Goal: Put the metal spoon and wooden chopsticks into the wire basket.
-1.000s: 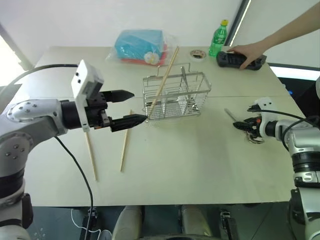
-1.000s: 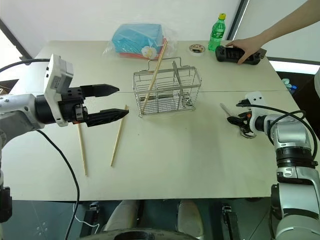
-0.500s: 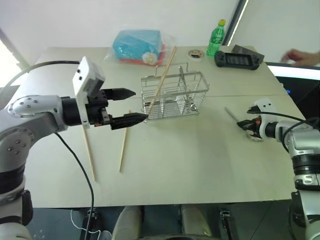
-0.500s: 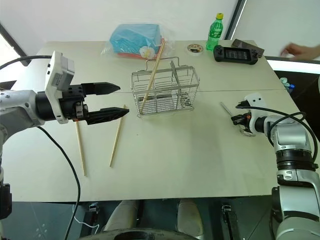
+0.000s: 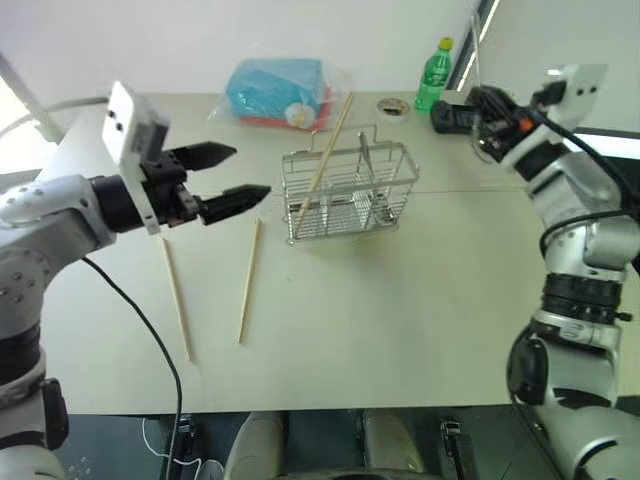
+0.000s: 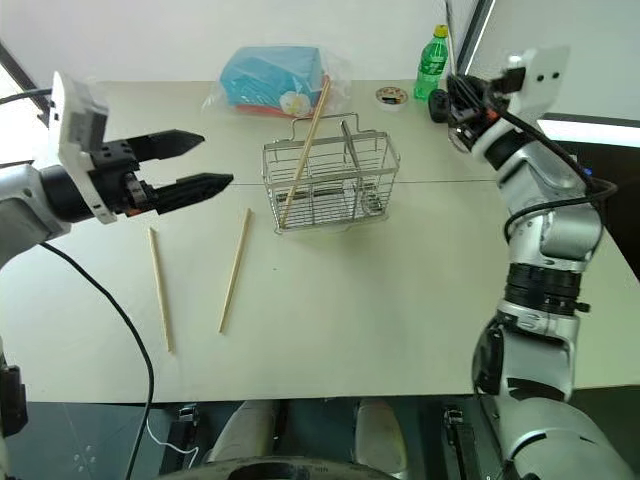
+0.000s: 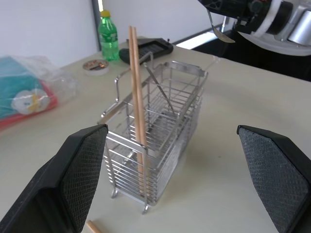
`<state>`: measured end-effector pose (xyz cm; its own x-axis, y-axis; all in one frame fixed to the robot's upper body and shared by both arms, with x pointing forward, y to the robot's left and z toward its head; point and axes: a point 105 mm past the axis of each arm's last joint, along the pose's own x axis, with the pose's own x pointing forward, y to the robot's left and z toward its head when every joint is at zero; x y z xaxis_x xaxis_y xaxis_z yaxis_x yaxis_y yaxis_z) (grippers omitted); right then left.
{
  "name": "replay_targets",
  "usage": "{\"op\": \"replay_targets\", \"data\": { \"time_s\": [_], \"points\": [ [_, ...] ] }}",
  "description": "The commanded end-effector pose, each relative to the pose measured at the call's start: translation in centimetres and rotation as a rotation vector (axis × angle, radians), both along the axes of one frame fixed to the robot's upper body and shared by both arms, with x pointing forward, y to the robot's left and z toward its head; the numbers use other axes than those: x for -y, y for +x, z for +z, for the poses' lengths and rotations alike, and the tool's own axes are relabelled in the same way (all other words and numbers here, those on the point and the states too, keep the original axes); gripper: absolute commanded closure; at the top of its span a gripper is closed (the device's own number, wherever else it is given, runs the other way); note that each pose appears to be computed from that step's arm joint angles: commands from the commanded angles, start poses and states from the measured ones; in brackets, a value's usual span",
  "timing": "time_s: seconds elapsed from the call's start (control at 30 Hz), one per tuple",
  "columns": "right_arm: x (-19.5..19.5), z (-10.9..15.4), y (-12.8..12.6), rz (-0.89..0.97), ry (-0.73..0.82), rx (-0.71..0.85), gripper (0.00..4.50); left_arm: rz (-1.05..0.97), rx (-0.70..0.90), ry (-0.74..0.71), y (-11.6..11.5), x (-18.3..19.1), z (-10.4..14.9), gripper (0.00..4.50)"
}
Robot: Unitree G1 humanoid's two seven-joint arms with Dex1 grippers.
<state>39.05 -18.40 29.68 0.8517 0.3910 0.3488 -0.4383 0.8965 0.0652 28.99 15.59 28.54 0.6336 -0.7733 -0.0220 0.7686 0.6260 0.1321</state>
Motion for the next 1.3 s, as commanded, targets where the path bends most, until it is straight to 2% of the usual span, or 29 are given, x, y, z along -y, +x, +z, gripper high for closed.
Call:
{"op": "replay_targets", "data": {
  "time_s": [0.03, 0.17, 0.47, 0.77, 0.93, 1.03, 1.23, 1.27, 1.3],
  "points": [
    [-3.0, 2.2, -1.0, 0.099, 0.061, 0.034, 4.4, 0.026, 0.093, -0.021, 0.0, -0.6, 2.2, 0.0],
    [-6.5, 0.3, -0.8, 0.176, 0.062, -0.01, 4.4, 0.032, 0.113, -0.019, 0.3, -0.7, 2.7, 0.0],
    [-8.4, -2.5, 0.6, 0.182, 0.064, -0.061, 4.4, 0.025, 0.118, -0.011, 0.3, -0.4, 2.8, 0.0],
    [-8.3, -1.5, 2.4, 0.128, 0.088, 0.009, 4.4, 0.031, 0.124, -0.017, 0.1, -0.5, 2.9, 0.0],
    [-8.9, -2.3, 3.3, 0.122, 0.104, -0.017, 4.4, 0.029, 0.129, -0.024, 0.1, -0.3, 3.2, 0.0],
    [-8.6, -2.9, 3.5, 0.11, 0.119, -0.033, 3.37, 0.031, 0.128, -0.022, 0.2, -0.3, 3.2, 0.0],
    [-7.8, -2.8, 3.4, 0.076, 0.127, -0.033, 0.24, 0.038, 0.126, -0.02, 0.2, -0.5, 3.0, 0.0],
    [-7.6, -2.7, 3.3, 0.073, 0.13, -0.035, 0.03, 0.039, 0.125, -0.02, 0.2, -0.5, 3.0, 0.0],
    [-7.5, -2.7, 3.3, 0.071, 0.129, -0.033, 0.03, 0.04, 0.124, -0.021, 0.2, -0.5, 2.9, 0.0]
  ]
}}
